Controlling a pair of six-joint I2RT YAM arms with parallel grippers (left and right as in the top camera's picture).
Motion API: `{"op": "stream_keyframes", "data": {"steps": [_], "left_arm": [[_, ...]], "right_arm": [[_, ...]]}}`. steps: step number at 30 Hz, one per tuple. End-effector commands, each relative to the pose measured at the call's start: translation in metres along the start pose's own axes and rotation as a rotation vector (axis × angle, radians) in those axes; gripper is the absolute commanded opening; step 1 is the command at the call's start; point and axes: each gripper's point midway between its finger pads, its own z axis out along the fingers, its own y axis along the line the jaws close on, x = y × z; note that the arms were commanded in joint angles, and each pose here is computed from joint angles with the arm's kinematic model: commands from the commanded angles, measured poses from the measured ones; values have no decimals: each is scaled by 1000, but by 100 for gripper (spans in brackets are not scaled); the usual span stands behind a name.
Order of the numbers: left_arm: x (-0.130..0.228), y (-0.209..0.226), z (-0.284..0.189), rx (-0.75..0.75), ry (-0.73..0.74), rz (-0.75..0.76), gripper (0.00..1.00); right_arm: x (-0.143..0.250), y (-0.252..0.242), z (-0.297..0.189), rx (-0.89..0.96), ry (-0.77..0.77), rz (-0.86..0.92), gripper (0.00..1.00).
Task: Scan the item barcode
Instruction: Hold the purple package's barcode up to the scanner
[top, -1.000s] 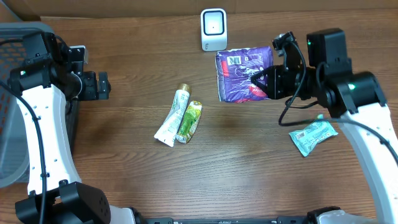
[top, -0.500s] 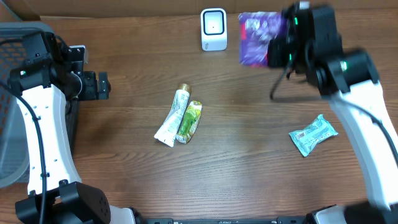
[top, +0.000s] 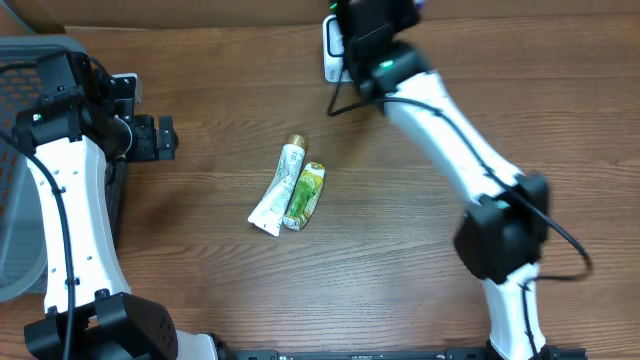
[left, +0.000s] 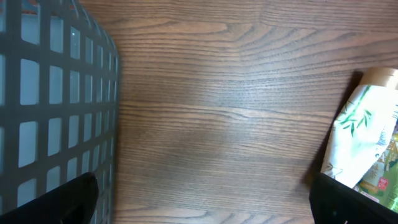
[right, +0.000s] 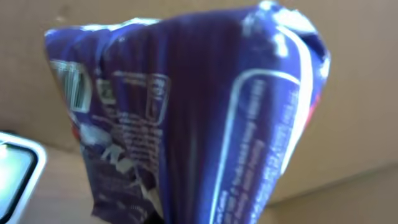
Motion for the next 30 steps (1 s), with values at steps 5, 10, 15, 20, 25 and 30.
{"op": "stream_keyframes", "data": {"steps": [5, 10, 15, 20, 25, 30], "left_arm": [[1, 1, -3, 0, -6, 22, 100], [1, 1, -3, 0, -6, 22, 99], [1, 1, -3, 0, -6, 22, 100], [1, 1, -3, 0, -6, 22, 100], [1, 1, -3, 0, -6, 22, 100], [1, 1, -3, 0, -6, 22, 100]], "right_arm": [[8, 26, 30, 164, 24, -442, 4], [27, 56, 48, 189, 35, -503, 4], [41, 83, 55, 169, 37, -545, 4], [34, 85, 53, 177, 4, -509, 4], [30, 82, 52, 188, -6, -487, 4], [28, 86, 48, 183, -13, -475, 4]]}}
